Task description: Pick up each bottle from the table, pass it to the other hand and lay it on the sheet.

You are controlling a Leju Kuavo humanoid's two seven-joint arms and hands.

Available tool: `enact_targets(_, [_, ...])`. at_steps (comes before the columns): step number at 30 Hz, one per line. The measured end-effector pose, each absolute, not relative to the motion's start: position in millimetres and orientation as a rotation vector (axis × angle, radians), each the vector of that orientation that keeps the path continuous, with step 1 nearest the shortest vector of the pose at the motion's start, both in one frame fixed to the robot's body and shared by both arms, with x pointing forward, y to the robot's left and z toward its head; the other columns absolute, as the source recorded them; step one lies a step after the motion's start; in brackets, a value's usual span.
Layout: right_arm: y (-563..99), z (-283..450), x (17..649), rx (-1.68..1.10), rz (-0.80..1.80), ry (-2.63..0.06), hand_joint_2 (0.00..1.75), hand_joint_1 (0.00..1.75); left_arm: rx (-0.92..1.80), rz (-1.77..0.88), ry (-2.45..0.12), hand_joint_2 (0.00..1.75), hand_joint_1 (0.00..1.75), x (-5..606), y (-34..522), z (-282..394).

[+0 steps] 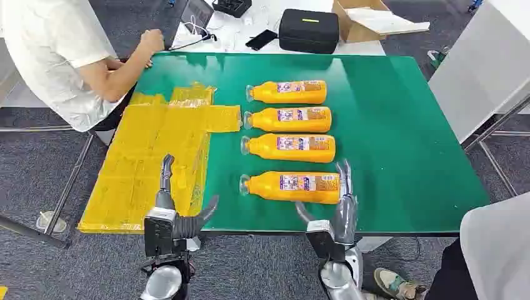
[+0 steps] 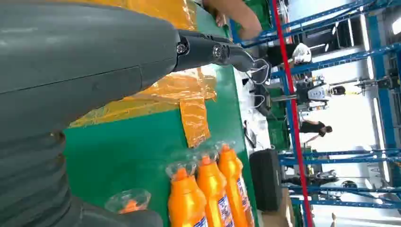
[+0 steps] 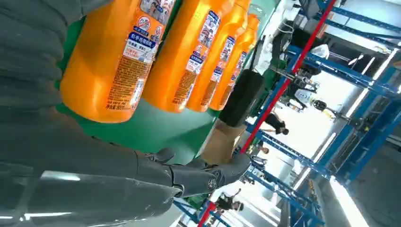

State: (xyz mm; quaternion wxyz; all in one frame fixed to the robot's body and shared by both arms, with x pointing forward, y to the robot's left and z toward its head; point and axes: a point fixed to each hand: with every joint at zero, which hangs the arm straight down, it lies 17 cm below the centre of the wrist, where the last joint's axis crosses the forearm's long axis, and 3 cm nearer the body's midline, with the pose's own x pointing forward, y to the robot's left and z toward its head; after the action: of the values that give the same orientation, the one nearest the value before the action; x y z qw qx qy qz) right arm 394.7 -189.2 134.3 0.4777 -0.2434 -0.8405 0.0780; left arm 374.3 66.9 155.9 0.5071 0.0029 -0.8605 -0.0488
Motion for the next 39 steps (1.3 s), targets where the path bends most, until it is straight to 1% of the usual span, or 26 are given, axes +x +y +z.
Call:
enact_targets(24, [-189.1, 136.4, 401.3, -0.601, 0.205, -2.06, 1.75, 0.0, -0.005, -0.115, -2.094, 1.75, 0.0, 379.6, 66.7, 164.4])
enact_targets(26, [-179.7, 139.5, 399.7, -0.638, 0.304, -2.089, 1.75, 0.0, -0.01, -0.118, -2.092, 1.75, 0.0, 379.4, 65.9, 163.6])
enact_targets(29, [-159.1, 143.7, 396.7, -0.759, 0.57, -2.142, 1.75, 0.0, -0.014, -0.132, -2.086, 1.75, 0.0, 379.4, 63.5, 160.4])
enact_targets(31, [-158.2, 141.4, 403.3, -0.846, 0.701, -2.122, 1.75, 0.0, -0.018, -0.14, -2.081, 1.75, 0.0, 380.7, 61.0, 158.6])
enact_targets(36, [-187.5, 129.9, 446.8, -0.943, 0.767, -1.971, 1.75, 0.0, -0.036, -0.158, -2.046, 1.75, 0.0, 388.9, 51.7, 154.4])
enact_targets(39, [-189.9, 127.3, 454.7, -0.957, 0.815, -1.959, 1.75, 0.0, -0.035, -0.162, -2.031, 1.75, 0.0, 390.0, 49.9, 150.5])
